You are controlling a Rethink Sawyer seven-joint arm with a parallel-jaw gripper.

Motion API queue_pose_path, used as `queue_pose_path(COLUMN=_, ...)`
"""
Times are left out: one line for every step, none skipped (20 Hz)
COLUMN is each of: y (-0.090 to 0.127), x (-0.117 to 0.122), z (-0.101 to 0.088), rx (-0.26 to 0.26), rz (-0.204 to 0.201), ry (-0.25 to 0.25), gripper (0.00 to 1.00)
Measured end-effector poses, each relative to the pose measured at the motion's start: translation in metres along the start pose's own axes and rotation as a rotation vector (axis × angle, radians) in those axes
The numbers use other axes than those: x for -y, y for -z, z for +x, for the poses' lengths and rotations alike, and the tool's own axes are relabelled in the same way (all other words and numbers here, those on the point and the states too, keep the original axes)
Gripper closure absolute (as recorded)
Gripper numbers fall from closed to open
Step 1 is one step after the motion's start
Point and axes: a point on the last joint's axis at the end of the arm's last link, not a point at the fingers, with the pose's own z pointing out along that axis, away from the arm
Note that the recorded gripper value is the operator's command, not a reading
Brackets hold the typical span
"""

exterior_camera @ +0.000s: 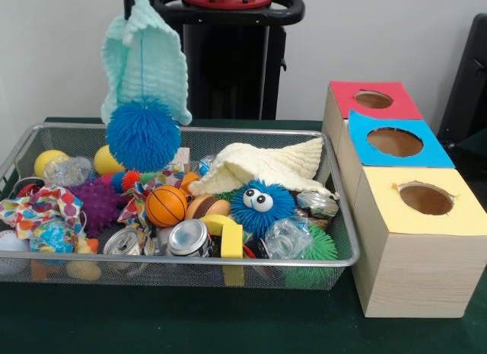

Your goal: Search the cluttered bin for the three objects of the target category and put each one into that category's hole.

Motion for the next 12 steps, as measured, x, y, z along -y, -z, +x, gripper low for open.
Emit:
queue_pose_path(y=0.000, x=-0.001, z=0.000, rx=0.000, rz=-0.001, ry=0.001, gripper=1.00)
queue_pose_path(y=0.001, x=-0.003, z=-0.001, rx=0.000, rz=-0.001, ry=0.003, gripper=1.00)
queue_pose_path(y=0.001, x=-0.006, z=-0.001, rx=-0.002, rz=-0.002, ry=0.007, gripper=1.00)
queue_pose_path(y=0.001, x=-0.008, z=-0.001, rx=-0.004, rz=-0.002, ry=0.010, gripper=1.00)
queue_pose_path(y=0.001, x=-0.010, z=0.000, rx=-0.005, rz=-0.003, ry=0.012, gripper=1.00)
queue_pose_path(y=0.000, x=-0.013, z=0.000, rx=-0.009, rz=-0.006, ry=0.016, gripper=1.00)
queue_pose_path(y=0.000, x=-0.015, z=0.001, rx=-0.011, rz=-0.007, ry=0.018, gripper=1.00)
queue_pose_path(y=-0.001, x=-0.020, z=0.002, rx=-0.016, rz=-0.010, ry=0.022, gripper=1.00)
queue_pose_path(y=-0.001, x=-0.022, z=0.003, rx=-0.019, rz=-0.012, ry=0.025, gripper=1.00)
queue_pose_path(y=-0.002, x=-0.025, z=0.003, rx=-0.022, rz=-0.014, ry=0.028, gripper=1.00)
queue_pose_path(y=-0.003, x=-0.029, z=0.004, rx=-0.026, rz=-0.016, ry=0.033, gripper=1.00)
queue_pose_path(y=-0.003, x=-0.033, z=0.006, rx=-0.031, rz=-0.017, ry=0.039, gripper=1.00)
